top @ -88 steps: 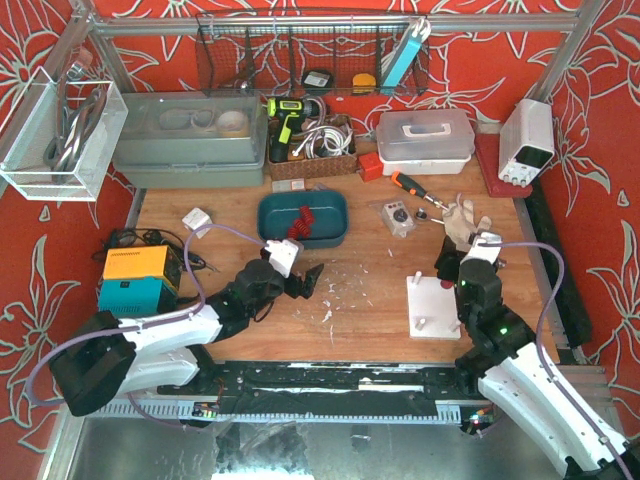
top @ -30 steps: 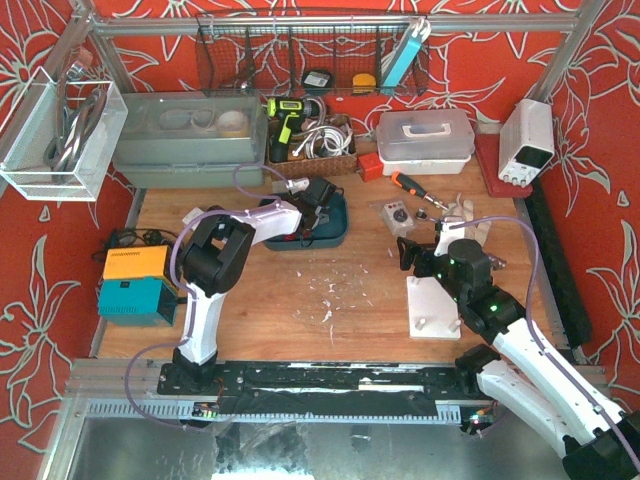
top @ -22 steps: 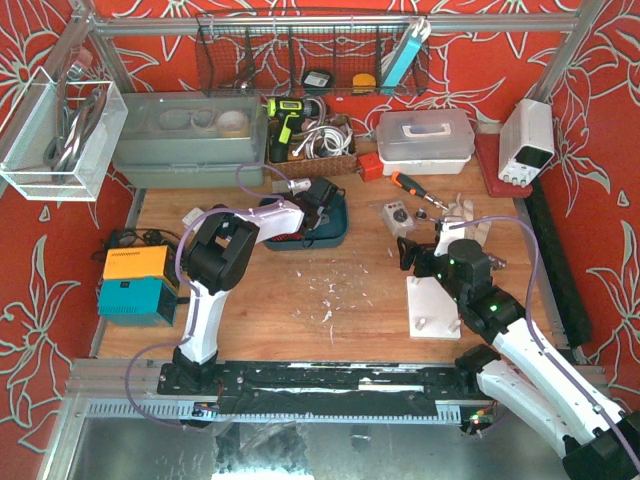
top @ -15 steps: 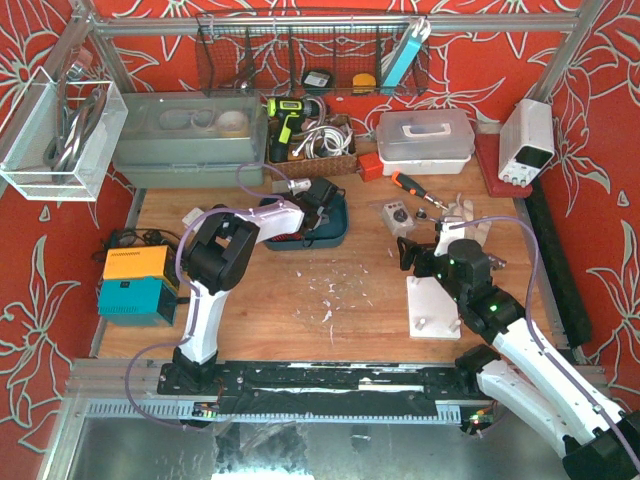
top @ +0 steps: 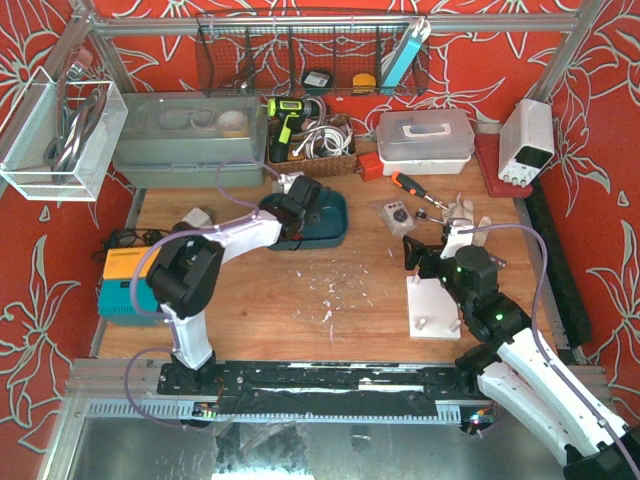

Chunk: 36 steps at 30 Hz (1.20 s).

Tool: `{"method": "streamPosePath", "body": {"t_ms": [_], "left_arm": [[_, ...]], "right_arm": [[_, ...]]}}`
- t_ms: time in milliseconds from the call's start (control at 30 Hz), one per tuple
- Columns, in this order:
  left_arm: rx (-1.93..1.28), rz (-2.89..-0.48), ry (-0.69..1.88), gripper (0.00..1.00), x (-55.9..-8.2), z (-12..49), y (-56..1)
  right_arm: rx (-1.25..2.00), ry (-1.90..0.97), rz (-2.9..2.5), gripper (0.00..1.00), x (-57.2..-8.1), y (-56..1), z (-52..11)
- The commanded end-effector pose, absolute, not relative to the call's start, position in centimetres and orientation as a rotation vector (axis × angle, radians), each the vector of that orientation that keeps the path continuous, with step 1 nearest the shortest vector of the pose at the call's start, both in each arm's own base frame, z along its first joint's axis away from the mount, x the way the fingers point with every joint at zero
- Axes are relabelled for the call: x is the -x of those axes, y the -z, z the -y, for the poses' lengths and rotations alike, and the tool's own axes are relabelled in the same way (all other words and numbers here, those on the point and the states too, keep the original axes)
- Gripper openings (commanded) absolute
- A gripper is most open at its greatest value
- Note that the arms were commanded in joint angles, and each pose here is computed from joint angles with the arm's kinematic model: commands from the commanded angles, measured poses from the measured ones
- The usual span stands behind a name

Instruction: Install the large spring

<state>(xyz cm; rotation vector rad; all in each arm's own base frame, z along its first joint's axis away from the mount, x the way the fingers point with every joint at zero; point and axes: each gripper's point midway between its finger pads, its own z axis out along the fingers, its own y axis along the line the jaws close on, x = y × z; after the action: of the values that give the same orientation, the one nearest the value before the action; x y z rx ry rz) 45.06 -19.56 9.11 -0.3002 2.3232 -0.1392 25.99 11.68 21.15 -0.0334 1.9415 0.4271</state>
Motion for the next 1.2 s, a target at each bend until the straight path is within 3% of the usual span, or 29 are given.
{"method": "streamPosePath", "body": {"t_ms": [0,233,500,733,1167], "left_arm": [[0.204,-2.106,0.281,0.00,-45.1,20.3,-17.0],[-0.078,-1.828,0.408,0.00,-39.0,22.5,-23.9],[-0.298,-1.591,0.546,0.00,-30.3,24.1,-23.1],[-0.559,-1.482,0.510,0.00,-24.8,25.2,-19.1],[-0.830,-1.309,0.593,0.00,-20.2,27.2,-18.2]], "right_arm": [[-0.012,-0.397,-1.917,0.99,-25.6,-21.2,-10.5],[0.064,-0.433,-1.949,0.99,-25.3,-21.5,-11.7],[0.199,-0.584,-2.067,0.98,-24.6,-19.5,-15.0],[0.280,-0.818,-2.110,0.89,-23.2,-19.4,-18.3],[0.522,-1.146,-2.071,0.67,-20.0,-21.4,-24.9]]}}
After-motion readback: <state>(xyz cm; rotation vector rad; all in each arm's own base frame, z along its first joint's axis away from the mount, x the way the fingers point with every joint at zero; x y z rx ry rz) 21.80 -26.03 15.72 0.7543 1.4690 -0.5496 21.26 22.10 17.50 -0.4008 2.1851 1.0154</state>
